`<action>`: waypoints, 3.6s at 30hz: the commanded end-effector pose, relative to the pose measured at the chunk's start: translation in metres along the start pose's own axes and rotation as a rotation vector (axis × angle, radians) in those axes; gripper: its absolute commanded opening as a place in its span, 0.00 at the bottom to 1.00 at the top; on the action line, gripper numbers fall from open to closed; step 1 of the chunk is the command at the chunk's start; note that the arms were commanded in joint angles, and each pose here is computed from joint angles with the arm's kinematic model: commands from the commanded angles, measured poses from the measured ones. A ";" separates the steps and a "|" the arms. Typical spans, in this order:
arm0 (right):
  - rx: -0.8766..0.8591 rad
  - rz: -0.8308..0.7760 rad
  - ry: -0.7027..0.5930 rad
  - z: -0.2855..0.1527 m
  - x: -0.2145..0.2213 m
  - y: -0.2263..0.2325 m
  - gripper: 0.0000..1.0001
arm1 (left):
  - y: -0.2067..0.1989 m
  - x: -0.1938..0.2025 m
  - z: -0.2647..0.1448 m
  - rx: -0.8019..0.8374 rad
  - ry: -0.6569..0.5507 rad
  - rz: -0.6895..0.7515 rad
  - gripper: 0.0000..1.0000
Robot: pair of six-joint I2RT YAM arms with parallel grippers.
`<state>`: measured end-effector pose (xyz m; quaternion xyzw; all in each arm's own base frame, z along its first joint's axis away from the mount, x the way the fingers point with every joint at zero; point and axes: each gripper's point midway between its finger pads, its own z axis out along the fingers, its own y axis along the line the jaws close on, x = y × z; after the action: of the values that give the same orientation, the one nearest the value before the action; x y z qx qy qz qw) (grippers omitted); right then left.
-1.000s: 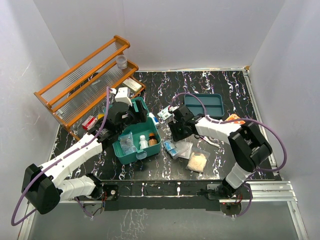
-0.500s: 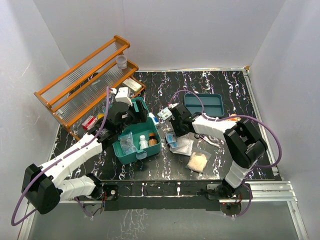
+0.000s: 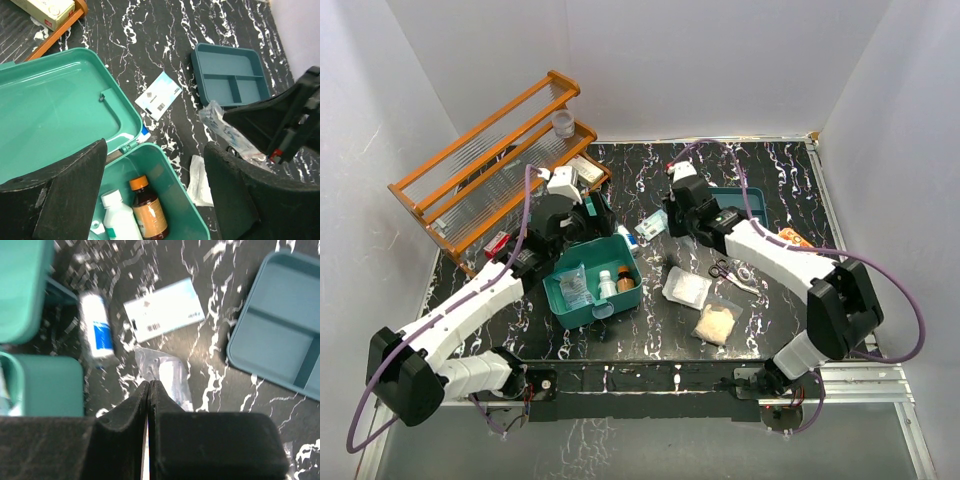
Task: Organize the medicine kit
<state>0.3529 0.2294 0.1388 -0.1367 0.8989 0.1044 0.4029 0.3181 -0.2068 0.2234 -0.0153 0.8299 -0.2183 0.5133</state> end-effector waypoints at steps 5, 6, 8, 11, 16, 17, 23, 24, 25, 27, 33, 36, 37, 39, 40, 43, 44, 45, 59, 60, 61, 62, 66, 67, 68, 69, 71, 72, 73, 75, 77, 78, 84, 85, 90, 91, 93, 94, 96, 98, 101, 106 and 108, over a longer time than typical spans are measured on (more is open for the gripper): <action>-0.243 0.090 -0.305 -0.065 -0.127 0.047 0.00 | -0.023 -0.030 0.000 0.105 0.020 -0.145 0.80; -0.293 0.091 -0.308 -0.070 -0.132 0.056 0.00 | -0.024 -0.030 0.000 0.113 0.034 -0.168 0.80; -0.376 0.092 -0.321 -0.080 -0.145 0.072 0.00 | -0.026 -0.034 0.001 0.130 0.039 -0.204 0.81; -0.490 0.099 -0.333 -0.093 -0.165 0.093 0.00 | -0.030 -0.041 -0.004 0.185 0.032 -0.268 0.82; -0.656 0.123 -0.372 -0.125 -0.199 0.122 0.00 | -0.034 -0.061 -0.020 0.351 -0.029 -0.449 0.92; -0.683 0.130 -0.382 -0.132 -0.204 0.126 0.00 | -0.036 -0.067 -0.025 0.376 -0.060 -0.471 0.92; -0.819 0.213 -0.416 -0.168 -0.228 0.144 0.00 | -0.059 -0.105 -0.059 0.549 -0.192 -0.540 0.96; -0.832 0.230 -0.412 -0.172 -0.230 0.145 0.00 | -0.062 -0.110 -0.065 0.575 -0.208 -0.553 0.98; -0.845 0.253 -0.404 -0.175 -0.231 0.146 0.00 | -0.065 -0.115 -0.072 0.600 -0.222 -0.568 0.99; -0.874 0.285 -0.400 -0.184 -0.233 0.150 0.00 | -0.069 -0.124 -0.083 0.633 -0.256 -0.573 0.99; -0.980 0.420 -0.336 -0.200 -0.236 0.163 0.00 | -0.078 -0.126 -0.091 0.717 -0.251 -0.627 0.99; -1.028 0.468 -0.304 -0.200 -0.226 0.171 0.00 | -0.073 -0.114 -0.092 0.703 -0.234 -0.618 0.99; -1.038 0.475 -0.305 -0.201 -0.225 0.174 0.00 | -0.070 -0.108 -0.093 0.693 -0.232 -0.618 0.99; -1.037 0.487 -0.308 -0.201 -0.223 0.177 0.00 | -0.064 -0.102 -0.100 0.693 -0.260 -0.631 0.99; -1.037 0.489 -0.310 -0.202 -0.223 0.179 0.00 | -0.062 -0.100 -0.105 0.708 -0.276 -0.638 0.99; -1.063 0.494 -0.318 -0.211 -0.220 0.190 0.00 | -0.063 -0.099 -0.121 0.775 -0.312 -0.651 0.99; -1.069 0.495 -0.321 -0.216 -0.219 0.194 0.00 | -0.066 -0.100 -0.129 0.809 -0.324 -0.650 0.99; -1.077 0.497 -0.327 -0.220 -0.218 0.197 0.00 | -0.068 -0.100 -0.134 0.835 -0.330 -0.649 0.99; -1.197 0.560 -0.293 -0.271 -0.206 0.217 0.00 | -0.077 -0.110 -0.167 0.925 -0.410 -0.551 0.88; -1.190 0.567 -0.295 -0.271 -0.206 0.215 0.00 | -0.078 -0.110 -0.168 0.932 -0.421 -0.535 0.84; -1.182 0.577 -0.295 -0.269 -0.205 0.214 0.00 | -0.078 -0.111 -0.170 0.937 -0.430 -0.525 0.78; -1.181 0.578 -0.296 -0.269 -0.205 0.214 0.00 | -0.078 -0.112 -0.172 0.946 -0.442 -0.522 0.71; -1.165 0.597 -0.284 -0.263 -0.202 0.213 0.00 | -0.080 -0.114 -0.178 0.988 -0.475 -0.524 0.48; -1.159 0.600 -0.287 -0.263 -0.202 0.212 0.00 | -0.080 -0.114 -0.178 0.992 -0.477 -0.522 0.45; -1.148 0.604 -0.292 -0.261 -0.201 0.210 0.00 | -0.080 -0.114 -0.177 0.990 -0.475 -0.521 0.43; -1.134 0.609 -0.292 -0.258 -0.201 0.209 0.00 | -0.080 -0.114 -0.177 0.985 -0.475 -0.520 0.41; -1.107 0.617 -0.293 -0.252 -0.198 0.206 0.00 | -0.076 -0.112 -0.172 0.959 -0.475 -0.526 0.39; -1.097 0.623 -0.294 -0.250 -0.198 0.205 0.00 | -0.074 -0.111 -0.170 0.944 -0.478 -0.530 0.37; -1.089 0.626 -0.296 -0.248 -0.197 0.204 0.00 | -0.073 -0.111 -0.169 0.935 -0.480 -0.530 0.35; -1.066 0.631 -0.300 -0.244 -0.196 0.202 0.00 | -0.069 -0.109 -0.164 0.902 -0.475 -0.535 0.32; -1.048 0.632 -0.307 -0.239 -0.195 0.200 0.00 | -0.065 -0.107 -0.158 0.863 -0.461 -0.543 0.26; -1.040 0.632 -0.305 -0.237 -0.194 0.200 0.00 | -0.062 -0.104 -0.153 0.833 -0.448 -0.546 0.23; -0.972 0.649 -0.279 -0.217 -0.181 0.194 0.29 | -0.046 -0.087 -0.132 0.681 -0.366 -0.566 0.08; -0.950 0.654 -0.286 -0.214 -0.178 0.191 0.39 | -0.043 -0.081 -0.129 0.653 -0.338 -0.565 0.06; -0.734 0.650 -0.335 -0.191 -0.160 0.156 0.66 | -0.027 -0.039 -0.114 0.461 -0.122 -0.515 0.01; -0.675 0.647 -0.340 -0.187 -0.153 0.146 0.68 | -0.022 -0.027 -0.112 0.414 -0.062 -0.499 0.01; -0.561 0.650 -0.349 -0.176 -0.139 0.126 0.69 | -0.010 -0.002 -0.110 0.321 0.058 -0.458 0.01; -0.515 0.654 -0.350 -0.172 -0.132 0.116 0.69 | -0.005 0.010 -0.108 0.279 0.118 -0.436 0.01; -0.438 0.657 -0.334 -0.162 -0.113 0.102 0.69 | 0.007 0.034 -0.106 0.199 0.230 -0.402 0.01; -0.376 0.661 -0.316 -0.154 -0.094 0.089 0.69 | 0.016 0.053 -0.103 0.136 0.324 -0.388 0.00; -0.300 0.660 -0.287 -0.140 -0.070 0.076 0.68 | 0.024 0.069 -0.097 0.083 0.404 -0.372 0.00; -0.233 0.618 -0.241 -0.113 -0.045 0.070 0.67 | 0.044 0.095 -0.089 -0.040 0.523 -0.354 0.00; -0.209 0.594 -0.234 -0.101 -0.042 0.070 0.67 | 0.051 0.095 -0.084 -0.074 0.515 -0.332 0.00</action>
<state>0.2712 0.2734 0.2494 0.1080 0.8333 0.3534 0.4111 0.2159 -0.1665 0.1564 -0.1270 0.9116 -0.3039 0.2462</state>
